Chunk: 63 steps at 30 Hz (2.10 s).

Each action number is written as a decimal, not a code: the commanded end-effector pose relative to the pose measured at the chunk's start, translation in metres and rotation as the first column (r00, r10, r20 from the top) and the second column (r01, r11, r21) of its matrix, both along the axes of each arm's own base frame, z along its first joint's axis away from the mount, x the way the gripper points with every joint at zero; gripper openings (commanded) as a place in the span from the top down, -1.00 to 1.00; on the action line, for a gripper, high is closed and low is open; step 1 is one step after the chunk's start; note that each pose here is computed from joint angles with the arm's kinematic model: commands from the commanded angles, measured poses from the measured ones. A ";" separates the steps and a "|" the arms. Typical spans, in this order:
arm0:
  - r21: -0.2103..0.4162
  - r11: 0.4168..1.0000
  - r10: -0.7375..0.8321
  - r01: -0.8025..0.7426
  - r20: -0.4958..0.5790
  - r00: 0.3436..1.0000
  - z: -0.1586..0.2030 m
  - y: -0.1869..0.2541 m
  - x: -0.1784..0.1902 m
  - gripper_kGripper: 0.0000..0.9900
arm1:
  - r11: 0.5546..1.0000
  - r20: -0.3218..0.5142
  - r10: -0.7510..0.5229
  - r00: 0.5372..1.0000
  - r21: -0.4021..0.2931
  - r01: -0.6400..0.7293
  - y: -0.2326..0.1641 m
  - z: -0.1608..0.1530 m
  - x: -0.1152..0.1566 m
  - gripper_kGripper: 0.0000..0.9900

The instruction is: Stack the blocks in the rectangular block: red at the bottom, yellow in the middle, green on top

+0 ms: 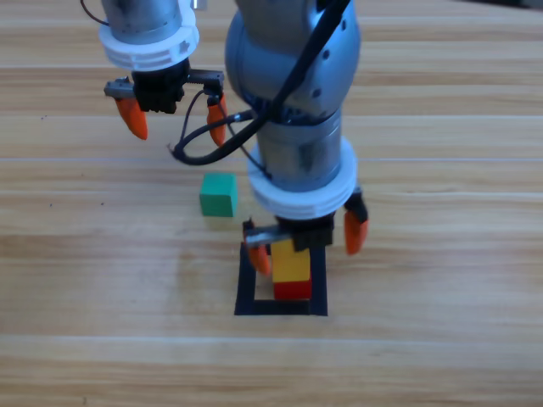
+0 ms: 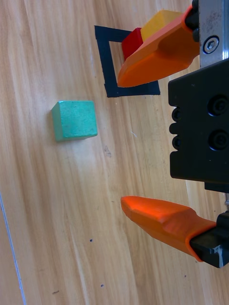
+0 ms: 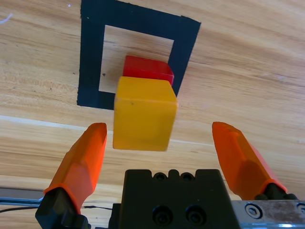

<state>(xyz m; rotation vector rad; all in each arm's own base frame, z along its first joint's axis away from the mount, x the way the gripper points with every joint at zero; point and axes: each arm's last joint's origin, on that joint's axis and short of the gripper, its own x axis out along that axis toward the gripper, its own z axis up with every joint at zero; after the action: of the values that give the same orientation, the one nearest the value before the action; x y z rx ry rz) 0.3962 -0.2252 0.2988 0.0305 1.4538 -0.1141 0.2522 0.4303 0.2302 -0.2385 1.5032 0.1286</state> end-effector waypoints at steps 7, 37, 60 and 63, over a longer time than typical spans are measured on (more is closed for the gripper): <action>0.070 0.997 -0.009 0.014 -0.073 0.997 -0.070 -0.043 0.018 -0.99 | 0.985 0.423 0.031 0.906 0.141 -0.100 -0.129 0.205 -0.052 -1.00; 0.142 0.989 0.062 -0.043 -0.133 0.989 -0.131 -0.062 0.028 -0.61 | 0.585 0.590 0.502 0.633 0.308 -0.751 -0.250 0.070 -0.041 -0.96; 0.012 0.998 0.066 -0.066 0.017 0.998 0.001 -0.055 -0.025 1.00 | 0.592 0.583 0.503 0.639 0.307 -0.746 -0.252 0.072 -0.043 -0.96; 0.008 0.997 0.082 -0.082 0.010 0.997 0.010 -0.054 -0.039 1.00 | 0.594 0.580 0.504 0.640 0.306 -0.744 -0.252 0.072 -0.043 -0.96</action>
<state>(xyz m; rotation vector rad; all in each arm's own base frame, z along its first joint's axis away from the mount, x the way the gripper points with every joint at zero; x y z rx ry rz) 0.3850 -0.2751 0.2905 -0.0083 1.4348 -0.0316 0.2109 0.1879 0.3057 -0.3491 0.7735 1.0300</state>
